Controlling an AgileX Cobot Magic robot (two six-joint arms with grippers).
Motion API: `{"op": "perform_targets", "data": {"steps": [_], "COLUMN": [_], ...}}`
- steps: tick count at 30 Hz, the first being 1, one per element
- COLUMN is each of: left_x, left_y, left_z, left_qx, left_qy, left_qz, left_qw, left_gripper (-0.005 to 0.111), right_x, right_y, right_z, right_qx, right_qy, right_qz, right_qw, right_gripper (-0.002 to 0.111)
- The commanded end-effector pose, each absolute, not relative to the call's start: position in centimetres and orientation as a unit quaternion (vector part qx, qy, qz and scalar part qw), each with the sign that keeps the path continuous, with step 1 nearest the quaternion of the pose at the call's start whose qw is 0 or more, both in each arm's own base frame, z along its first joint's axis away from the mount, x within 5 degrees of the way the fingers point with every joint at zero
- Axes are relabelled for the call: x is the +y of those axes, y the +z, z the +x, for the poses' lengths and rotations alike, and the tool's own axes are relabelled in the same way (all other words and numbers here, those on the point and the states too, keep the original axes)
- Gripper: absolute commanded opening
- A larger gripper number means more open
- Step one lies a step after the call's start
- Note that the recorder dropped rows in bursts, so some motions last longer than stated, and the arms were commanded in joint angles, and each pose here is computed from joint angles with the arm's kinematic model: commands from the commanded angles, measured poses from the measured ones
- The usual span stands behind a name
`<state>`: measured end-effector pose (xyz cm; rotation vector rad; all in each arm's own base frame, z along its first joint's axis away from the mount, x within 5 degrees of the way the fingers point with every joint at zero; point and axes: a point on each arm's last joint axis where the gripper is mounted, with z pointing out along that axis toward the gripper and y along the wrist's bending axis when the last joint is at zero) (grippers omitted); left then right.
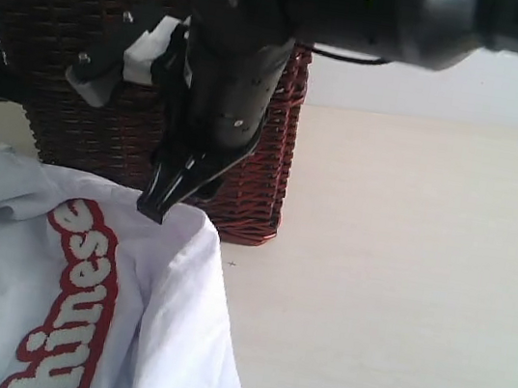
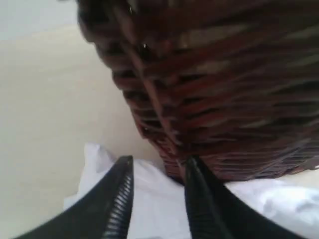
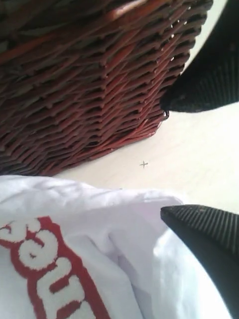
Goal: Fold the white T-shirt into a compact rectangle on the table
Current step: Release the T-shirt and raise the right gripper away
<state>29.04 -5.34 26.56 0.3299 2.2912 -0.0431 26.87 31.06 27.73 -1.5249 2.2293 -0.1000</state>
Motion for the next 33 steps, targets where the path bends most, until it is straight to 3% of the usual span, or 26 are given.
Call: {"op": "perform_targets", "data": {"steps": [1, 4, 7, 9, 13, 14, 19, 23, 27, 33], "left_x": [-6.9, -8.1, -9.8, -10.9, -11.7, -11.4, -8.9, -9.5, -8.7, -7.7], "left_y": [27.4, 27.3, 27.1, 26.8, 25.8, 25.6, 24.3, 23.5, 24.7, 26.0], "left_z": [29.3, 29.3, 28.9, 28.7, 29.1, 29.5, 33.8, 36.8, 37.9, 36.6], "left_qx": [0.881, 0.874, 0.870, 0.866, 0.862, 0.862, 0.862, 0.867, 0.861, 0.869], "left_qy": [-0.041, -0.050, -0.061, -0.061, -0.056, -0.055, -0.050, -0.045, -0.040, -0.027], "left_qz": [0.133, 0.149, 0.176, 0.208, 0.231, 0.222, 0.135, 0.138, 0.127, 0.136], "left_qw": [0.453, 0.459, 0.457, 0.451, 0.448, 0.453, 0.487, 0.477, 0.491, 0.475], "left_gripper": [0.021, 0.014, 0.007, 0.001, 0.000, 0.000, 0.000, 0.000, 0.000, 0.000], "right_x": [29.8, 29.6, 29.5, 29.7, 29.9, 29.7, 27.5, 25.8, 25.3, 25.8], "right_y": [30.7, 31.1, 31.3, 30.7, 28.6, 27.9, 22.9, 21.6, 22.4, 26.2], "right_z": [25.5, 25.4, 26.5, 27.2, 30.0, 31.0, 37.6, 40.7, 40.3, 36.5], "right_qx": [0.788, 0.788, 0.802, 0.798, 0.794, 0.800, 0.831, 0.831, 0.826, 0.811], "right_qy": [-0.016, -0.020, -0.050, -0.066, -0.071, -0.067, -0.031, -0.012, -0.024, 0.067], "right_qz": [-0.574, -0.571, -0.531, -0.528, -0.522, -0.509, -0.427, -0.387, -0.411, -0.483], "right_qw": [0.222, 0.227, 0.269, 0.282, 0.303, 0.309, 0.355, 0.401, 0.384, 0.322], "right_gripper": [0.059, 0.063, 0.055, 0.042, 0.004, 0.000, 0.000, 0.000, 0.000, 0.010]}}
